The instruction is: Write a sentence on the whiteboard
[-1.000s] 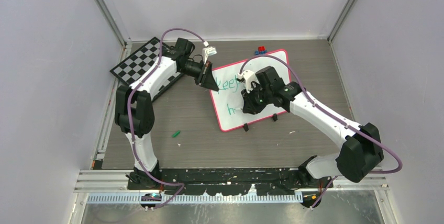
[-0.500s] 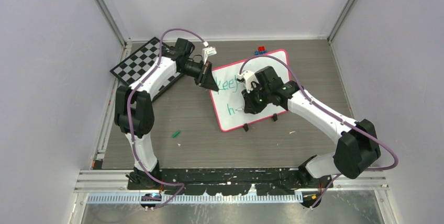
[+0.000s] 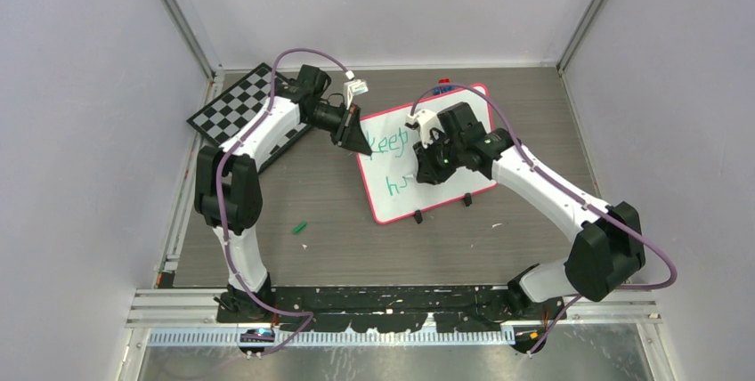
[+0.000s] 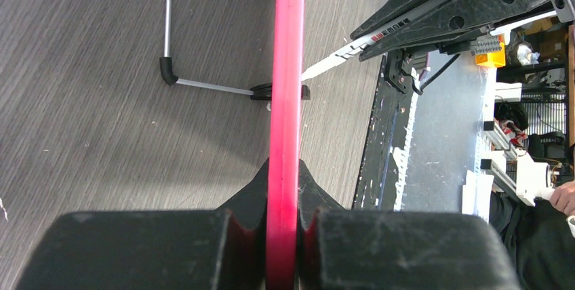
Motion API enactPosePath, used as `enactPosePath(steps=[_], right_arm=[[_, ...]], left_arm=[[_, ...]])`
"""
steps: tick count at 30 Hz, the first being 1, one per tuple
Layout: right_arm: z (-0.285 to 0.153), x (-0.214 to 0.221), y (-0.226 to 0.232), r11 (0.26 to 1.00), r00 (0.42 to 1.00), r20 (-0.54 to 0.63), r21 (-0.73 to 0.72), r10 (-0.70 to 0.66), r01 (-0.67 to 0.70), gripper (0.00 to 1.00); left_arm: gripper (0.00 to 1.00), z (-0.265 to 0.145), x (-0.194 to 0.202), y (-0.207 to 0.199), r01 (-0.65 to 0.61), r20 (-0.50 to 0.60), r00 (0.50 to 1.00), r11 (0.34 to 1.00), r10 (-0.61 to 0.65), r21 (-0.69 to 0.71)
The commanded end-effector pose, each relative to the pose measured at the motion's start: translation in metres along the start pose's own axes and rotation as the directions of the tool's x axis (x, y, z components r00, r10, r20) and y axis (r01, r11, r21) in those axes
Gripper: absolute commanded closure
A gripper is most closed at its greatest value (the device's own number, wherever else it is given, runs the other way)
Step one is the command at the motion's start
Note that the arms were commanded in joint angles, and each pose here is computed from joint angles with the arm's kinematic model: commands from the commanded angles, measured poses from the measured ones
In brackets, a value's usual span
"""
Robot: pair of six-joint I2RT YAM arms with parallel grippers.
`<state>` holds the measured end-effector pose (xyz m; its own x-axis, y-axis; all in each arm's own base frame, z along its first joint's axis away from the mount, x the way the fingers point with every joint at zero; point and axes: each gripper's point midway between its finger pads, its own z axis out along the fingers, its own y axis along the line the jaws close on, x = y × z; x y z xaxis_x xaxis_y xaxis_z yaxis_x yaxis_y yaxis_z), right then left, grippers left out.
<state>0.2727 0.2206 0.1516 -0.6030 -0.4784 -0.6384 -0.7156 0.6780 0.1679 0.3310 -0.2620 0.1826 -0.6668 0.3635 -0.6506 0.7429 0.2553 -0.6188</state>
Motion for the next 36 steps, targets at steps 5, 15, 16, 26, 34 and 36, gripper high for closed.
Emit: enactPosePath(steps=[5,15,16,26,34,36], right_arm=[[0.006,-0.022,0.01,0.999,0.998,0.05,-0.024,-0.022,0.023,1.0],[0.009,0.006,0.009,0.999,1.0,-0.001,-0.013,-0.029,0.029,1.0],[0.008,0.008,0.009,0.999,1.0,-0.003,-0.012,-0.031,0.031,1.0],[-0.006,0.007,0.002,0.999,0.999,-0.008,0.021,-0.045,0.045,1.0],[-0.025,-0.004,0.008,0.999,0.998,0.024,0.009,-0.052,0.052,1.0],[-0.026,-0.007,0.007,0.999,0.998,0.033,0.017,-0.049,0.048,1.0]], left_arm=[[1.0,-0.008,-0.004,0.0,-0.053,0.004,0.999,0.997,0.054,-0.057],[1.0,-0.008,-0.003,0.0,-0.056,0.001,0.998,0.997,0.056,-0.058],[1.0,-0.008,-0.003,0.0,-0.055,0.001,0.998,0.997,0.055,-0.059],[1.0,-0.01,-0.003,-0.001,-0.06,0.003,0.998,0.996,0.061,-0.06],[1.0,-0.01,-0.005,-0.004,-0.061,0.009,0.998,0.997,0.061,-0.056],[1.0,-0.011,-0.005,-0.005,-0.06,0.009,0.998,0.997,0.06,-0.055]])
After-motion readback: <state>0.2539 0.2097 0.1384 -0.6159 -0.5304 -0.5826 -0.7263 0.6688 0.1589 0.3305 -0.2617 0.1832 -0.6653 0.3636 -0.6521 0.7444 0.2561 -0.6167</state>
